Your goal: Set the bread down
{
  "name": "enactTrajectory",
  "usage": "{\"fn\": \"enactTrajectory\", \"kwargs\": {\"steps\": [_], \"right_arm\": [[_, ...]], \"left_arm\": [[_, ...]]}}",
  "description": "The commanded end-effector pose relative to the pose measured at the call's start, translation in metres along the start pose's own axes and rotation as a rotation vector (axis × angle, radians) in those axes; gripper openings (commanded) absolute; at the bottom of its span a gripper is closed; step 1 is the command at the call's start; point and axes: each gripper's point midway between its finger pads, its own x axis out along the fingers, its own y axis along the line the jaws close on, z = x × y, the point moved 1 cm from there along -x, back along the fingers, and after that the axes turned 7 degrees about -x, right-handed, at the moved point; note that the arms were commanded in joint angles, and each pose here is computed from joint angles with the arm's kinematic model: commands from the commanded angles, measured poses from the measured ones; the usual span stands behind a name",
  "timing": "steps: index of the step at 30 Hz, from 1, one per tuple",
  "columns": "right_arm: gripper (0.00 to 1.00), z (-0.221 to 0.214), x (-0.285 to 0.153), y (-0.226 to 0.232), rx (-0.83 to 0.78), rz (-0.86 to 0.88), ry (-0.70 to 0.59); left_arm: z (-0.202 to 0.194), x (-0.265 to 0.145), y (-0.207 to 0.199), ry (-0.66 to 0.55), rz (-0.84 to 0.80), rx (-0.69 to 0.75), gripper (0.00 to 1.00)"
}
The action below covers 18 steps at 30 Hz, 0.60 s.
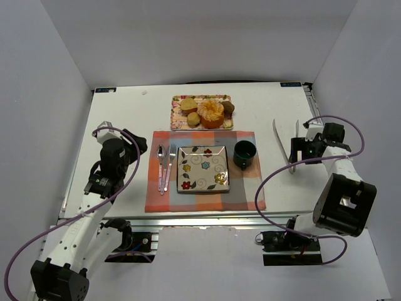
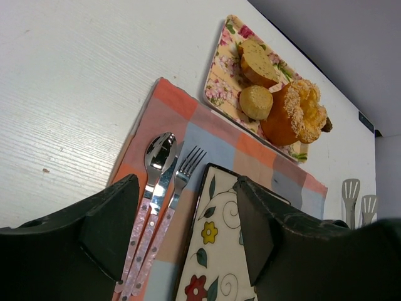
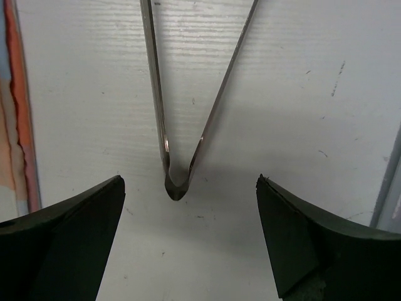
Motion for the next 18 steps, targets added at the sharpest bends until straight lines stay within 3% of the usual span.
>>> {"fn": "enactTrajectory", "kwargs": {"steps": [1,16,18], "right_arm": [[0.89,-0.001,0.014,-0.004,-0.022,-0.008,-0.033],[0.89,0.025,0.087,0.004,-0.011,-0.01,0.003],[0.85,0.032,0.095,0.004,-0.009,-0.033,0.006]], "left_arm": [[0.001,-0.002,-0.002,0.0,-0.014,-0.005,0.73],[-0.003,0.002,0.002,0.009,0.011,-0.027,0.74],[-0.003,0.003,0.003,0.01,0.019,-0.028,0.74]]}}
